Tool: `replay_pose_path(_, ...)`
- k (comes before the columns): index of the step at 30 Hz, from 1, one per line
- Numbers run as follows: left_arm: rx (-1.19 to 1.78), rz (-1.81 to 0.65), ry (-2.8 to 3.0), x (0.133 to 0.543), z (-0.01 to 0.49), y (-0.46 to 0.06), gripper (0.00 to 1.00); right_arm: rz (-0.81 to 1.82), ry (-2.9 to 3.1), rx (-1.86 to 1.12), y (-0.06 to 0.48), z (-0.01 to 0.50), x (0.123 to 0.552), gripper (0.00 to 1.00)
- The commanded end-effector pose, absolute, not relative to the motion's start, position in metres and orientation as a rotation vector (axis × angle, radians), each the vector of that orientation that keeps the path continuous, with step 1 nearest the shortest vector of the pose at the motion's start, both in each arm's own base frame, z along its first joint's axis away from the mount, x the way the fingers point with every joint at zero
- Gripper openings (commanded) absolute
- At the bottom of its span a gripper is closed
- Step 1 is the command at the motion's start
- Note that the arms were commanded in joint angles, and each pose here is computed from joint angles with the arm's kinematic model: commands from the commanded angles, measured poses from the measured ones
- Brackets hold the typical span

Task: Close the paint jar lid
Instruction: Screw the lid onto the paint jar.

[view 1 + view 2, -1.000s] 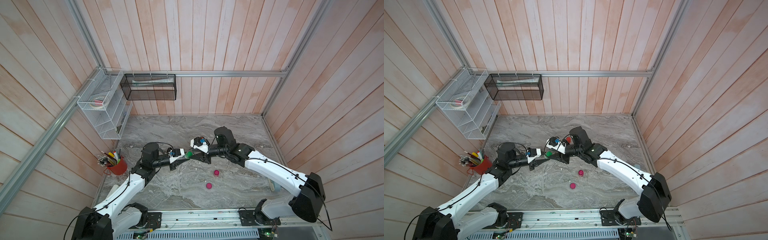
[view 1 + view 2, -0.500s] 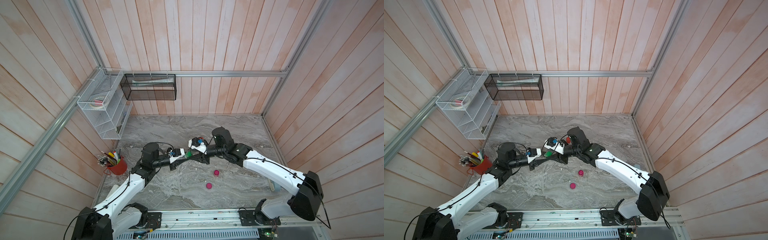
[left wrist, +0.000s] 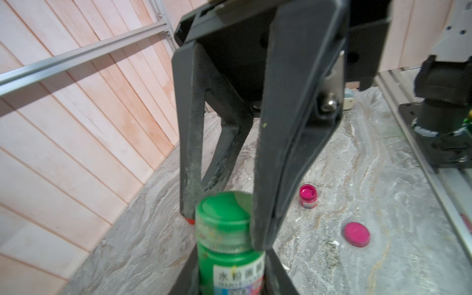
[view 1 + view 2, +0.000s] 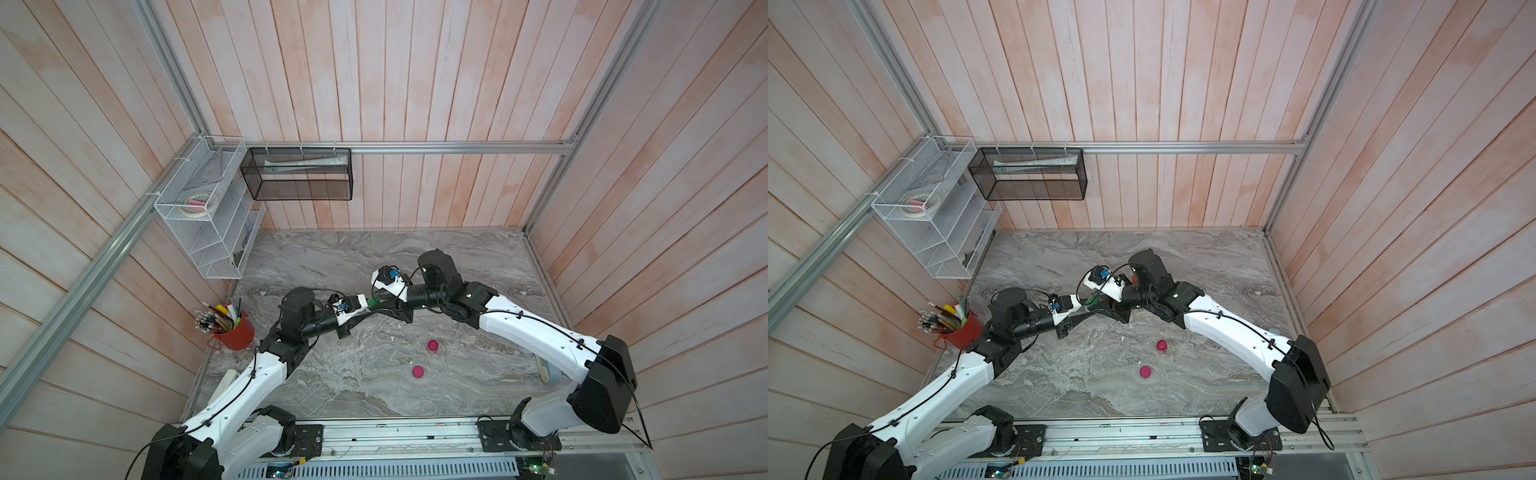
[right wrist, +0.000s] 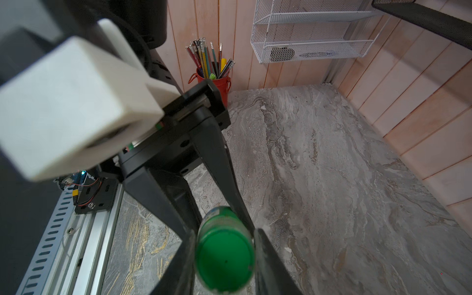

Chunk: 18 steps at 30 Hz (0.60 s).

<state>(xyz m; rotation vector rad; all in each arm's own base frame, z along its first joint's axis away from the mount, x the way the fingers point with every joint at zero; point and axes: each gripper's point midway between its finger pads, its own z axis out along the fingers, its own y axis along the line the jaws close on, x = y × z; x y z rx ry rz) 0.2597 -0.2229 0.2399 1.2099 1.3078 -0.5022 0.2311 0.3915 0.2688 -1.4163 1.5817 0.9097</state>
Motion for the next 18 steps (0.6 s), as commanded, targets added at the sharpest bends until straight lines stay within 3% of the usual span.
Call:
replay_pose_path(1,1.114,-0.330,1.187,0.269,0.277,-0.213,0.29,0.977,1.729,-1.368,0.411,0.251,0.225,0.26)
replay_pose_path(18,0.949,0.025,1.020,0.269,0.307,-0.174,0.29,1.306,2.225,-0.875,0.463,0.227,0.252,0.21)
